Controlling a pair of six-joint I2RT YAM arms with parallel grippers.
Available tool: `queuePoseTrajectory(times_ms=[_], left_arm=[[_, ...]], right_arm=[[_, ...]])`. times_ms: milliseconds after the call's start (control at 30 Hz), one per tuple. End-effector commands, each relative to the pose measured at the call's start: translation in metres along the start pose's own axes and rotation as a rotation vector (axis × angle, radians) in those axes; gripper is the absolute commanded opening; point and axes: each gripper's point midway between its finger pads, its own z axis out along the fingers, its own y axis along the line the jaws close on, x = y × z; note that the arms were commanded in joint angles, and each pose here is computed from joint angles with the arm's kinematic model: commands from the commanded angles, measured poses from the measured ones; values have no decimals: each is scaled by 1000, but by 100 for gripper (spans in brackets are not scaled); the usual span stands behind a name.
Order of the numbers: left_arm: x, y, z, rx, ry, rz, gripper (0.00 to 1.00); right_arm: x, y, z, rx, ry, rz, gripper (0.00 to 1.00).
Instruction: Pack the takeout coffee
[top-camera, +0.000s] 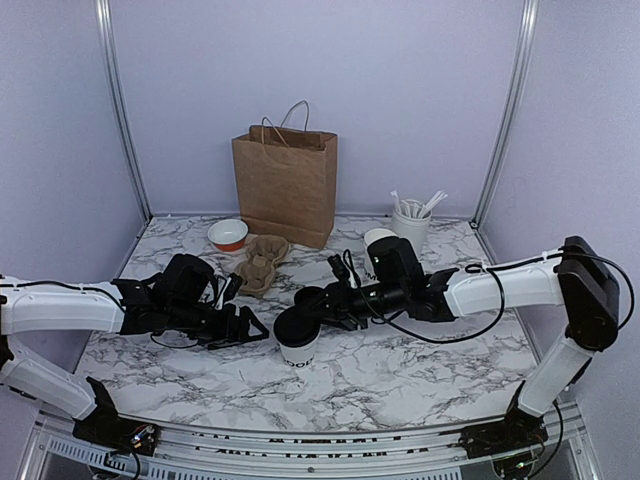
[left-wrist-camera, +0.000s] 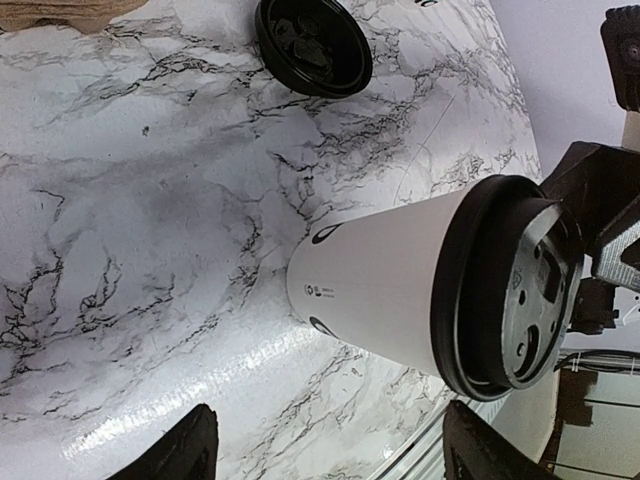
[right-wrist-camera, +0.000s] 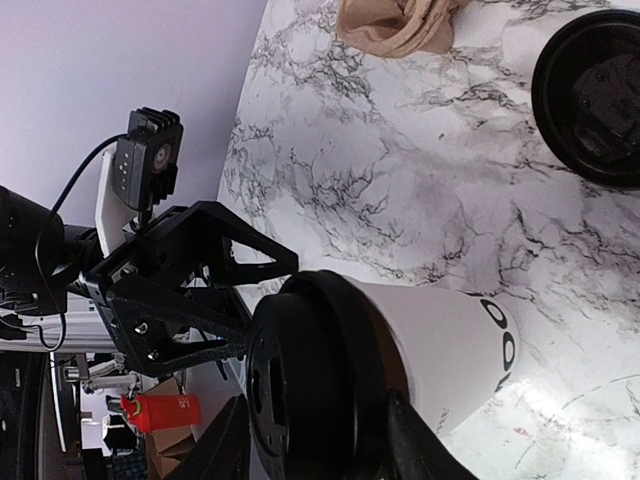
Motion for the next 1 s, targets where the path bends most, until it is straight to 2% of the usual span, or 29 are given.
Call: queuePoseTrajectory(times_ms=[0, 967], left_arm=[[-7, -9, -1, 9, -14, 24, 78], [-9, -11, -3, 14, -22, 32, 78]], right_arm=[[-12, 14, -7, -7, -37, -32, 44], [-21, 15, -13, 48, -61, -49, 44]])
